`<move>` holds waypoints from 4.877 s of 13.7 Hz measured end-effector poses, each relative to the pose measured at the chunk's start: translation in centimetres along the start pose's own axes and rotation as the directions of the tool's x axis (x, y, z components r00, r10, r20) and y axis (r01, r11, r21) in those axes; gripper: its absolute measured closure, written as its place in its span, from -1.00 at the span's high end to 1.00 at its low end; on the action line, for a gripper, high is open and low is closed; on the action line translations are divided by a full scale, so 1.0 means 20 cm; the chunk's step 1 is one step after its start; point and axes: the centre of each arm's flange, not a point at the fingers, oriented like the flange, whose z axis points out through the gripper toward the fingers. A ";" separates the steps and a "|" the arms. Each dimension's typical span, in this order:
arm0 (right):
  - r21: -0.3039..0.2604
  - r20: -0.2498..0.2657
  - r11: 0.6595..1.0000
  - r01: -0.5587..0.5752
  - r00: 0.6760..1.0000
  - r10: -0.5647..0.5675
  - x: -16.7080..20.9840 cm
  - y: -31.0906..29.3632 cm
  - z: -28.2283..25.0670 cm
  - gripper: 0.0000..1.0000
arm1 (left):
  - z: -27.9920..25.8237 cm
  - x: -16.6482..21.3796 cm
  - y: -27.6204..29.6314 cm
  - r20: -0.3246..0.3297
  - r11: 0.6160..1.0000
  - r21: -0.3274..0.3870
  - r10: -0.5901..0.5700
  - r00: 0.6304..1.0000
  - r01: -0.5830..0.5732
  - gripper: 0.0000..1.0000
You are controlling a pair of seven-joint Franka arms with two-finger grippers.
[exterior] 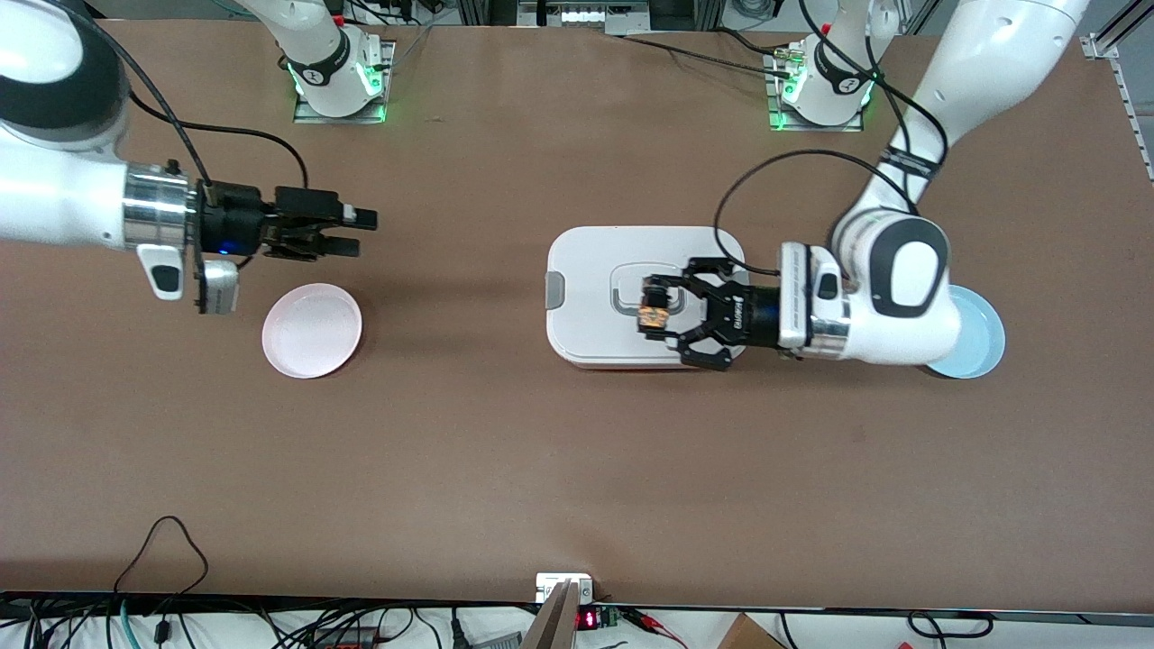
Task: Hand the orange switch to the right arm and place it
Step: 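Carry the switch over the lunch box while the right gripper approaches, then grasp the orange switch with the right gripper from the left gripper, then open the left gripper and withdraw it while the right gripper pulls away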
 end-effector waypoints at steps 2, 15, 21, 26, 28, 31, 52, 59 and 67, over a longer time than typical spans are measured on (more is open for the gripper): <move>0.131 -0.040 0.991 0.040 0.999 -0.035 -0.01 0.07 0.17 1.00 | 0.15 0.01 0.09 -0.044 0.999 0.047 0.000 0.999 0.002 0.44; 0.452 -0.206 0.886 0.105 0.979 -0.011 -0.07 0.21 0.81 0.99 | 0.43 0.02 0.23 -0.042 0.991 0.124 -0.043 0.998 0.048 0.44; 0.419 -0.236 0.900 0.122 0.972 -0.022 -0.03 0.11 0.94 0.83 | 0.46 0.01 0.26 -0.045 0.991 0.119 -0.051 0.998 0.056 0.44; 0.405 -0.248 0.906 0.128 0.968 -0.026 0.00 0.09 0.98 0.41 | 0.46 0.01 0.26 -0.045 0.991 0.119 -0.051 0.998 0.056 0.44; 0.403 -0.253 0.905 0.135 0.967 -0.031 0.00 0.07 0.98 0.27 | 0.46 0.01 0.26 -0.045 0.991 0.119 -0.051 0.998 0.056 0.44; 0.403 -0.253 0.907 0.123 0.967 -0.019 0.01 0.08 0.99 -0.32 | 0.46 0.01 0.26 -0.040 0.991 0.124 -0.044 0.998 0.048 0.44; 0.395 -0.148 0.913 0.100 0.988 -0.044 0.19 0.21 0.45 -0.32 | 0.23 0.06 0.14 -0.030 0.987 0.131 -0.091 0.995 0.094 1.00; 0.377 -0.009 0.926 0.014 1.000 -0.012 0.15 0.61 -0.28 -0.32 | -0.18 0.09 0.02 0.216 0.977 -0.014 -0.203 0.955 0.211 1.00; -0.096 0.134 0.995 -0.041 0.989 0.054 0.09 0.70 -0.68 -0.32 | -0.32 -0.03 0.04 0.492 0.887 0.075 -0.430 0.757 0.455 1.00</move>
